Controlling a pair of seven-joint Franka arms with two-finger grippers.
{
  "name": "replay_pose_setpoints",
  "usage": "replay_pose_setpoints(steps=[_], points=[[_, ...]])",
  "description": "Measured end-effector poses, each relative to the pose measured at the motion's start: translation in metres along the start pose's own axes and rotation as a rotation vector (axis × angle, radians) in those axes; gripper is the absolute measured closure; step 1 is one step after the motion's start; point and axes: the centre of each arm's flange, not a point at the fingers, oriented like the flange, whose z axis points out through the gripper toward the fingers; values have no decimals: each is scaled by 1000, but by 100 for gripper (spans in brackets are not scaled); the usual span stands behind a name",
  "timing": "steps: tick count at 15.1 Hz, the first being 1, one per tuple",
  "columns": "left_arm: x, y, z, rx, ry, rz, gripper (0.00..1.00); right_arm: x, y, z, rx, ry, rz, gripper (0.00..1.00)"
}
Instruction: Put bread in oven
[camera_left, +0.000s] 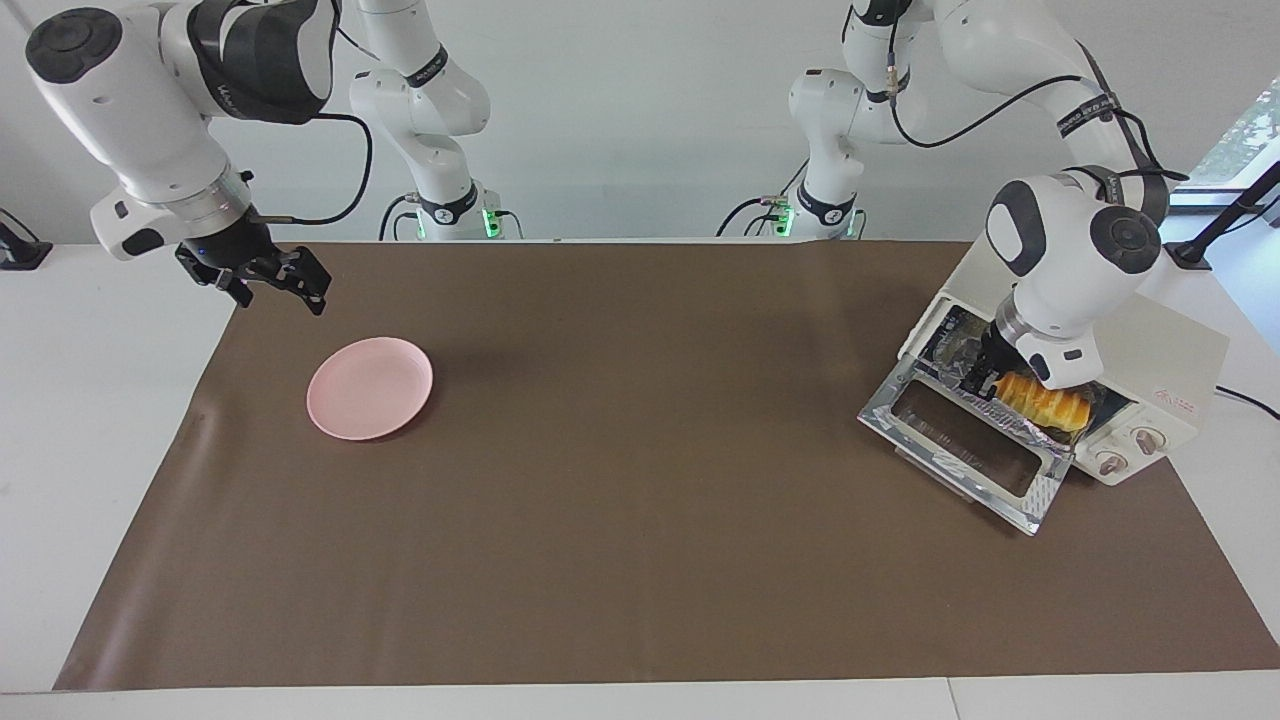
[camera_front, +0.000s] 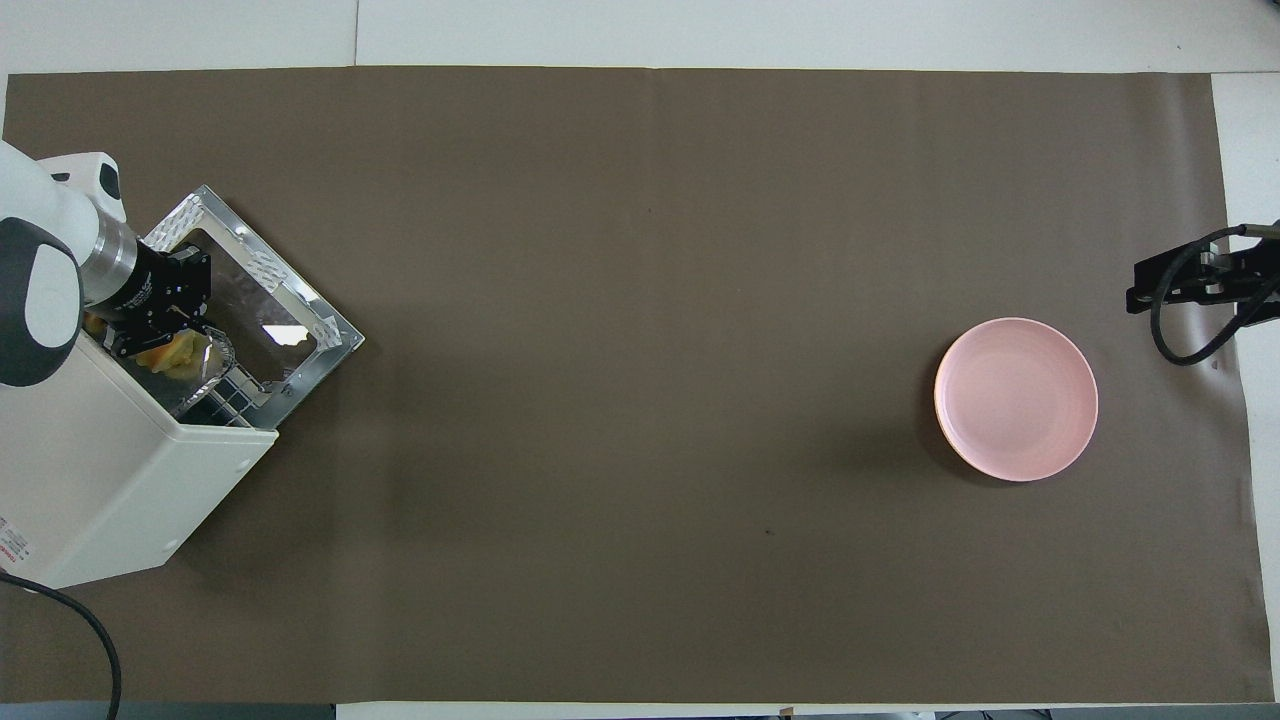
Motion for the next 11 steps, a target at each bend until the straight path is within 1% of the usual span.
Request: replay_pose_setpoints(steps=[5, 11], points=[[3, -2, 0, 23, 35, 14, 96, 0, 0, 0, 0, 0, 0, 0], [4, -2, 0, 31, 42, 4, 96, 0, 0, 0, 0, 0, 0, 0]])
